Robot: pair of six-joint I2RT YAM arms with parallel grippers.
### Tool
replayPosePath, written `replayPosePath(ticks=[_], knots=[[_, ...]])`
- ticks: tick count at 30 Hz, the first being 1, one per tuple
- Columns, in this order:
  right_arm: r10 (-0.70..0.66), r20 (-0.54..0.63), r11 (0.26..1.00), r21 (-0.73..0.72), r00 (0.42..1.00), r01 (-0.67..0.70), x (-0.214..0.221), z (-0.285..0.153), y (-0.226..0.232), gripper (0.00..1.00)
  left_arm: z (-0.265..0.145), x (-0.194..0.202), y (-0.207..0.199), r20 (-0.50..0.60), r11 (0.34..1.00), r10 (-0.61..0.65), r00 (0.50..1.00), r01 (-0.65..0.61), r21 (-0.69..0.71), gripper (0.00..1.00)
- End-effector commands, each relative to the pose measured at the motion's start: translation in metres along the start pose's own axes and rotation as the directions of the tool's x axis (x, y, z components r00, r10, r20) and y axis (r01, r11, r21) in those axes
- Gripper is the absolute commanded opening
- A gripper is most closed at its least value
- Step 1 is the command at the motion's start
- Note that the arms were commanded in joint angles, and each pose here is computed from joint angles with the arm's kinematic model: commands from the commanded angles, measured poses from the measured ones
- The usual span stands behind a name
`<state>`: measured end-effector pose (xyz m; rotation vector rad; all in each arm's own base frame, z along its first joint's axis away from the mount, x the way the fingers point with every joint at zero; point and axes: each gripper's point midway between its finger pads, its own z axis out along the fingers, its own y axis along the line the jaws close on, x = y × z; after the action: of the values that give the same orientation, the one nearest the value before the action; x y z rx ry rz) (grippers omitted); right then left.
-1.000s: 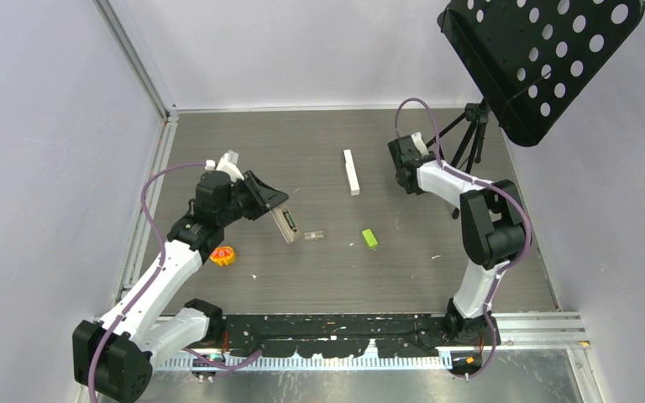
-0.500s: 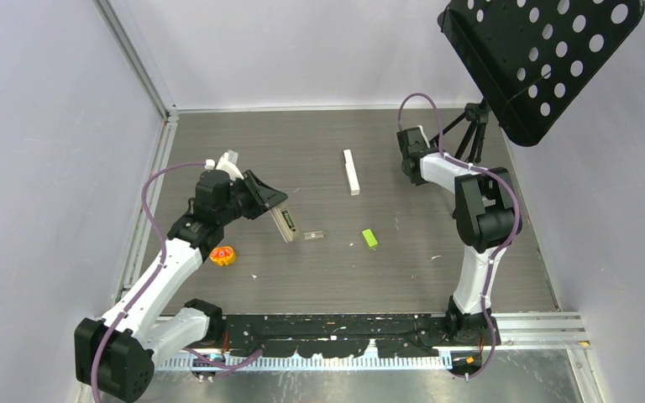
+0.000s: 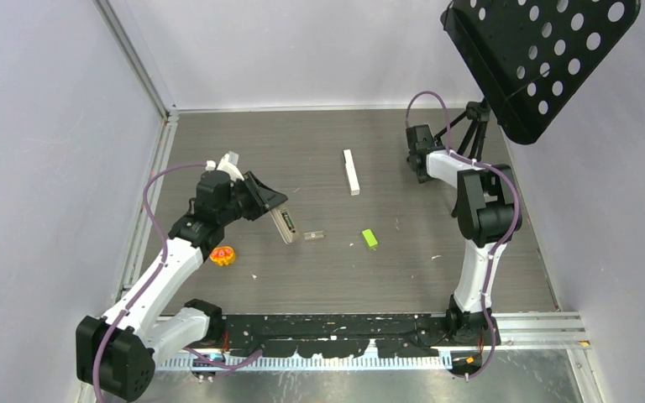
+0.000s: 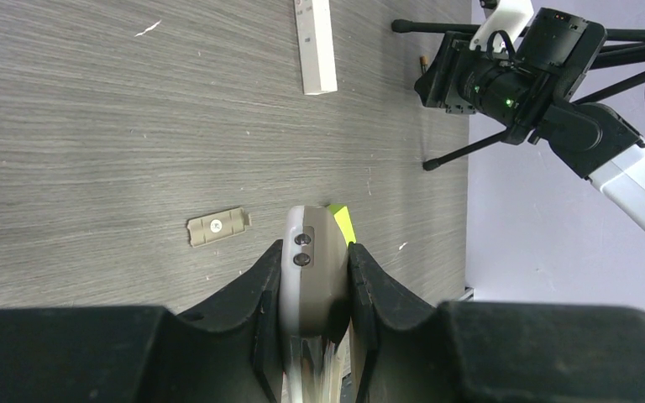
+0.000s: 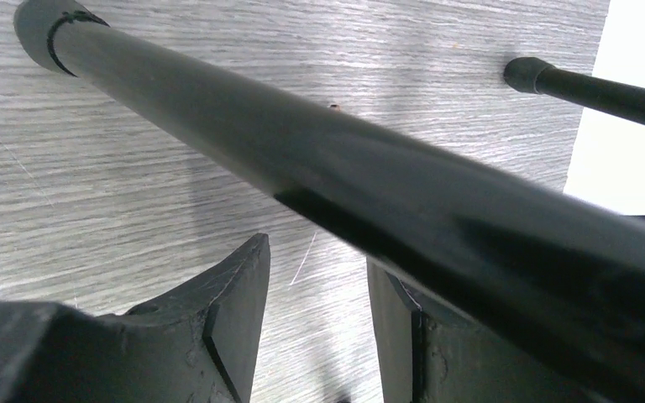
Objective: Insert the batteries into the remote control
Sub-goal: Move the battery to the center of the board.
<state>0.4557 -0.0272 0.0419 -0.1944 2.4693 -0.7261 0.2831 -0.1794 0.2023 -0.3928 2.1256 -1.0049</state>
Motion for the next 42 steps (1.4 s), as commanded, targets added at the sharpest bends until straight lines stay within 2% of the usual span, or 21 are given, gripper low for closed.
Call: replayPosePath(ticks=[1,18,28,35,42], knots=[[0.065,0.096,0.998,0.019,0.993,-0.067,-0.033,0.008,-0.016,0.52,-0.001,-0.006,-0.008,0.024,0.999,0.012,1.000,-0.013,0.046,0.00],[0.088,0.142,0.990,-0.119,0.986,-0.071,-0.027,0.025,-0.013,0.52,-0.003,-0.005,-0.006,0.024,0.999,0.016,1.000,-0.016,0.029,0.00],[0.077,0.069,0.968,-0.243,0.995,-0.059,-0.011,0.024,-0.006,0.46,-0.006,-0.007,-0.007,0.027,0.999,0.017,0.999,-0.018,0.028,0.00],[0.062,0.014,0.960,-0.273,0.998,-0.056,0.003,0.030,-0.011,0.46,-0.007,-0.009,-0.010,0.029,0.999,0.021,0.999,-0.022,0.030,0.00],[0.029,-0.024,0.951,-0.308,0.999,-0.035,0.013,0.030,-0.006,0.30,-0.009,-0.010,-0.012,0.030,0.999,0.027,0.999,-0.028,0.027,0.00]])
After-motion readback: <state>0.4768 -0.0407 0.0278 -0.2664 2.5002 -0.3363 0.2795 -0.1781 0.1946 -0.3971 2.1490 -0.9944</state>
